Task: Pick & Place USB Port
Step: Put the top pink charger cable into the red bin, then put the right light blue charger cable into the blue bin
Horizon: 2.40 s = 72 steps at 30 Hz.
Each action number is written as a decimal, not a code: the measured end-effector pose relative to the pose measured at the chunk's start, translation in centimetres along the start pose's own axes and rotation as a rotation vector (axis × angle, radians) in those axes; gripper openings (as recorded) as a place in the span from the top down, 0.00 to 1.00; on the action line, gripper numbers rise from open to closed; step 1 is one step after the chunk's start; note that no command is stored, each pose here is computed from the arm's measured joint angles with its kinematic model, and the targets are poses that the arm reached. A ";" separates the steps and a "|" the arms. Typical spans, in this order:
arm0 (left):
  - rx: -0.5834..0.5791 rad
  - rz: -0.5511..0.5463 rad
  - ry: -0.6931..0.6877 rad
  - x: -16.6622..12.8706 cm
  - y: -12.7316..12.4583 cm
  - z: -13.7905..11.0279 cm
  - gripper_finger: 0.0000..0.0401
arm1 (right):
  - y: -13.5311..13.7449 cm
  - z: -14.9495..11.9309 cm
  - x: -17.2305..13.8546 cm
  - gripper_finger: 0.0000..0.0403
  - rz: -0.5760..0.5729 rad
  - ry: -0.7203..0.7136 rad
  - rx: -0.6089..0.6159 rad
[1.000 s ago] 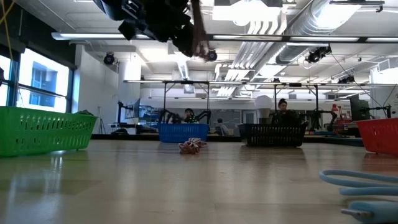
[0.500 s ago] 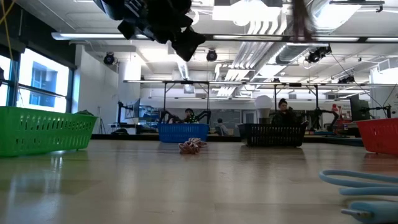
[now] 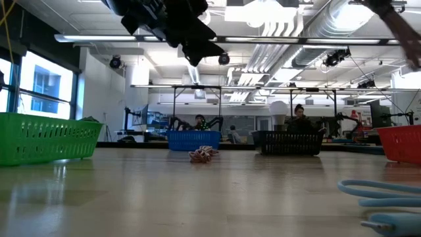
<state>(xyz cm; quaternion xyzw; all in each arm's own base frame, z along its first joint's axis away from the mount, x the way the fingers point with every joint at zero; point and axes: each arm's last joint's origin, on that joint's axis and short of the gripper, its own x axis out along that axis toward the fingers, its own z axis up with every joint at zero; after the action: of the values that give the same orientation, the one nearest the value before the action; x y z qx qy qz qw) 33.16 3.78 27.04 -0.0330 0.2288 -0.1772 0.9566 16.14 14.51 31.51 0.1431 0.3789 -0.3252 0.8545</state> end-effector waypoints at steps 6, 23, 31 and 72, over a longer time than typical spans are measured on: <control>0.019 0.057 -0.046 -0.8 -2.6 1.5 0.46 | -1.3 -0.6 0.5 0.95 -0.102 0.174 0.127; 0.169 0.153 -0.156 -4.6 -11.5 4.0 0.46 | -5.8 -6.1 5.9 0.95 -0.323 0.278 0.309; 0.159 0.198 -0.139 -4.7 -11.7 3.8 0.46 | -6.1 -7.1 7.4 0.95 -0.304 0.341 0.353; 0.068 0.189 -0.004 -4.6 -11.6 2.4 0.46 | 6.3 -2.3 3.5 0.65 0.797 -0.130 -0.525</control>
<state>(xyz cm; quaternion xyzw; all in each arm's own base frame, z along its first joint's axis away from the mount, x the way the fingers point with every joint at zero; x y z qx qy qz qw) 26.69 -5.48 32.85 0.0208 0.2231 -0.0937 0.9701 20.85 18.79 27.38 0.0359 0.3097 0.1262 0.9417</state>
